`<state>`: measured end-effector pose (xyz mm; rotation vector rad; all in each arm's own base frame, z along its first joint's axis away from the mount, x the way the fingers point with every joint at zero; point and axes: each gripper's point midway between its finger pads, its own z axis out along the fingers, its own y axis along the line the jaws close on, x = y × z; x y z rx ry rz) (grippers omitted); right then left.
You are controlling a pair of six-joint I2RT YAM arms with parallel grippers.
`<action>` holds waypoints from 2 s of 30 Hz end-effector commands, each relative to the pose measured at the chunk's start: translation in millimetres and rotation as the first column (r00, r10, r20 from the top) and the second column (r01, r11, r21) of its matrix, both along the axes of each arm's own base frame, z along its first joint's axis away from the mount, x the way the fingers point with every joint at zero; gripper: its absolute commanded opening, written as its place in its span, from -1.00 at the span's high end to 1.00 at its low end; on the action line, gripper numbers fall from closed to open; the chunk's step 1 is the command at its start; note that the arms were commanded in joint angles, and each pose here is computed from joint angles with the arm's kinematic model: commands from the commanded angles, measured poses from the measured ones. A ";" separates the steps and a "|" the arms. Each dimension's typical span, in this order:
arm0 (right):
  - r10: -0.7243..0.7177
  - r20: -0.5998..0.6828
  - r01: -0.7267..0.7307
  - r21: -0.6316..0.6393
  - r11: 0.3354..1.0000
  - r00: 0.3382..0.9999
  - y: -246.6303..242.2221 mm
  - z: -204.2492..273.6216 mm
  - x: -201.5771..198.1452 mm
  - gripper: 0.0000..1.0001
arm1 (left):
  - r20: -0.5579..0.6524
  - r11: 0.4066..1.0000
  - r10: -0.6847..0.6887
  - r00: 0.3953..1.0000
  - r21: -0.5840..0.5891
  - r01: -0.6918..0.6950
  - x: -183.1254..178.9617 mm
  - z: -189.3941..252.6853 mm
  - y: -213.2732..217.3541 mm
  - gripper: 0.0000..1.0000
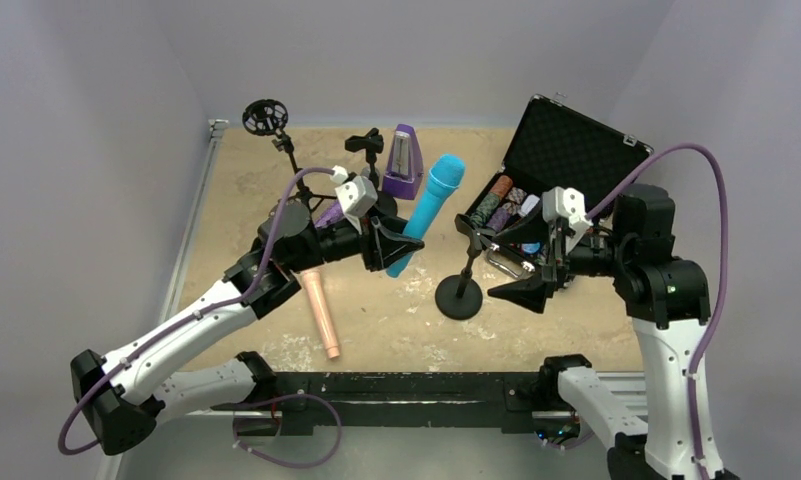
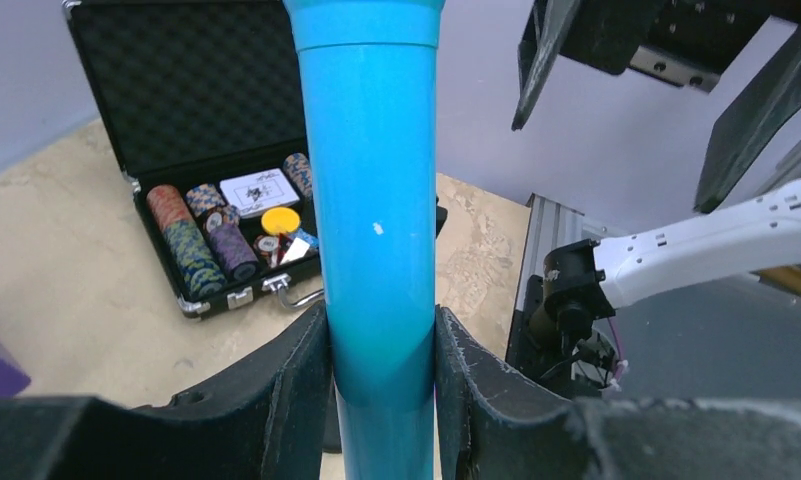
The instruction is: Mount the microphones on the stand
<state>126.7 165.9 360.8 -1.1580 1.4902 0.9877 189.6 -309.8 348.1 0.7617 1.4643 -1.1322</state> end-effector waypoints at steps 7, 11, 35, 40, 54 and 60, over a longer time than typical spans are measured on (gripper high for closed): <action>0.074 -0.077 -0.050 0.279 0.959 0.994 34.5 103.7 35.1 -0.90 | 0.236 0.981 -0.155 0.959 -0.082 0.178 -11.8 60.9 -23.3 1.00; 0.041 -0.178 0.021 0.332 0.943 0.983 41.3 120.4 54.7 -0.88 | 0.240 0.970 -0.166 0.957 -0.133 0.202 -11.6 70.5 -28.9 1.00; 0.144 -0.236 -0.049 0.368 0.929 0.961 65.5 122.8 62.9 0.91 | 0.070 0.961 -0.226 0.972 -0.146 0.234 -9.6 38.5 -44.8 -0.50; 0.193 -0.212 -0.105 0.368 0.924 0.958 69.6 125.9 54.4 0.93 | 0.043 0.939 -0.313 0.949 -0.135 0.315 -20.4 19.0 -48.8 -0.91; 0.245 -0.190 -0.172 0.334 0.927 0.951 74.3 107.9 51.5 0.30 | 0.070 0.940 -0.302 0.951 -0.146 0.309 -17.0 12.7 -49.4 1.00; 0.132 -0.061 -0.119 0.178 0.977 0.989 61.8 76.7 50.4 -0.96 | 0.106 0.973 -0.201 0.974 -0.093 0.211 -12.9 -5.9 -17.7 1.00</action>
